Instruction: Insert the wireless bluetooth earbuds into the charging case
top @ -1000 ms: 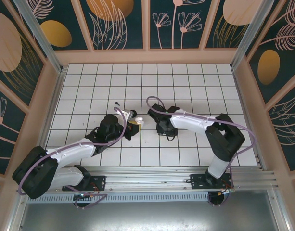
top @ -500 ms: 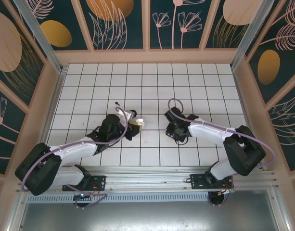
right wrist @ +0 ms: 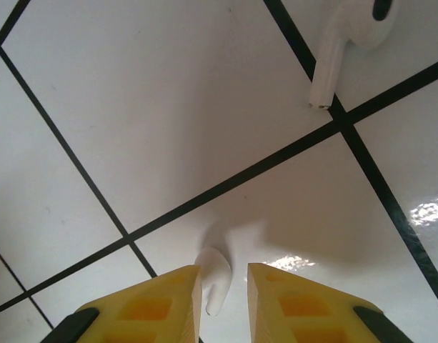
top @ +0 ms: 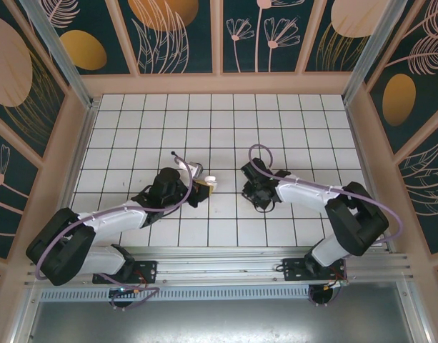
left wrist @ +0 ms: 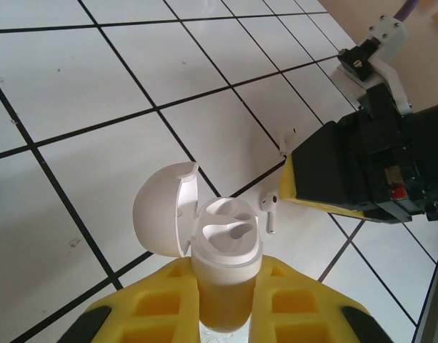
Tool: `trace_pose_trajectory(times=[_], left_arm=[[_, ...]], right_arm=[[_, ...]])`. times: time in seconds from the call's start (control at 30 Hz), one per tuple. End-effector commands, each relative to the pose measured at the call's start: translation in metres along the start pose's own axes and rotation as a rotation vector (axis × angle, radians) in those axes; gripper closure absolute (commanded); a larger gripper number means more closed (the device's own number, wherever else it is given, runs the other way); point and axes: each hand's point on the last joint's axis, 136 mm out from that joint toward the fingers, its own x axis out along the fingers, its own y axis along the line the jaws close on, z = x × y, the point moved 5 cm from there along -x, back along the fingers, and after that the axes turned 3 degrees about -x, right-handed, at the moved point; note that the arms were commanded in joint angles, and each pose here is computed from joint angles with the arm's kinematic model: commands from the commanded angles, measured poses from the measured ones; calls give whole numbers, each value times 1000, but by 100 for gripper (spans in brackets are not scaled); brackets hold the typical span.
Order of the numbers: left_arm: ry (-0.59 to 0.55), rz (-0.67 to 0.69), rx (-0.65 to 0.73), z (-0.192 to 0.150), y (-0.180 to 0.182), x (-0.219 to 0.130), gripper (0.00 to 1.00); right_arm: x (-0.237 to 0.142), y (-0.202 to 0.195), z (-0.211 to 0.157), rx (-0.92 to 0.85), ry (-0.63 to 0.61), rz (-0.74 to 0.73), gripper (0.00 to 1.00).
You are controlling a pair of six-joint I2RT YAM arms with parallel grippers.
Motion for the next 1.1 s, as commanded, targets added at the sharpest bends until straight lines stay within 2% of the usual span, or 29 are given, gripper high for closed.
trace_pose_trajectory(times=[0.0, 0.57, 1.07], left_arm=[[-47, -37, 39, 15, -7, 1, 100], [-33, -33, 54, 10, -5, 1, 100], [-39, -23, 53, 8, -4, -3, 100]], right_arm=[[1, 13, 4, 10, -13, 11, 77], [10, 20, -4, -33, 21, -50, 80], [17, 25, -16, -159, 37, -186, 81]])
